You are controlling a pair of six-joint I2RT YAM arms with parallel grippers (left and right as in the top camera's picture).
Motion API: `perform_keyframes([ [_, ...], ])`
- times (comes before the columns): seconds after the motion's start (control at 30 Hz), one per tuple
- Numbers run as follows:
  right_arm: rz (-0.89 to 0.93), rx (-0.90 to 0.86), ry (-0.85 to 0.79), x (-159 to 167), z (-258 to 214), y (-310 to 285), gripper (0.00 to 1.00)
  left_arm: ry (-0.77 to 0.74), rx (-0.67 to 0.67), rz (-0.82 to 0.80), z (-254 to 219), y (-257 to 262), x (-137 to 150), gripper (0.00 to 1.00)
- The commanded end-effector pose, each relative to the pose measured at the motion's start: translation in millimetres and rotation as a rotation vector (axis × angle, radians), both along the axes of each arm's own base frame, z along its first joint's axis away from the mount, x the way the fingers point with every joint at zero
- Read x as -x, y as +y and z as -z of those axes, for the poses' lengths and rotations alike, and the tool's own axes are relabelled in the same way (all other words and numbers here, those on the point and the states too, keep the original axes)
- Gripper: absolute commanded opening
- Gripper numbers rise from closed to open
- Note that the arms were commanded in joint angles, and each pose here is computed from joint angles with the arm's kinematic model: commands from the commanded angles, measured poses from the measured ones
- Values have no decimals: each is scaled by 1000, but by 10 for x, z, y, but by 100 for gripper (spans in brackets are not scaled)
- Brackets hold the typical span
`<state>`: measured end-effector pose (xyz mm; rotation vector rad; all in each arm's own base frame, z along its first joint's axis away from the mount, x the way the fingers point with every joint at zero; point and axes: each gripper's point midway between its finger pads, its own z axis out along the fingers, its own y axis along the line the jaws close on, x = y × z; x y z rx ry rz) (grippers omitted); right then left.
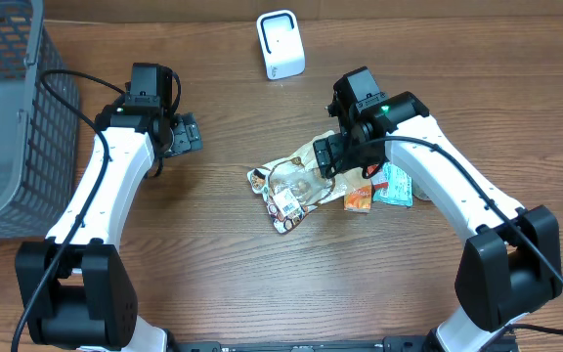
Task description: Scan the item barcode
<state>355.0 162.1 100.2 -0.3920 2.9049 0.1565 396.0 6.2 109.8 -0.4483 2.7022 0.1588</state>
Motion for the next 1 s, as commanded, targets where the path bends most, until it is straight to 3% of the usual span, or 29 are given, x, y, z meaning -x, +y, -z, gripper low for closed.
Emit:
perform_keyframes([
  [0.0,4,4,-4,-3,6,-6,100,-7,-19,14,-36,14,-14,100],
  [0.63,-14,-10,-37,2,-94,70,100,-7,-19,14,-36,14,-14,100],
  [0.77,-41,-54,-129,63,-473,159,100,-7,-19,14,-36,14,-14,100],
  [0.97,-34,-165,-372,253,-1444,44,100,-7,-19,14,-36,14,-14,100],
])
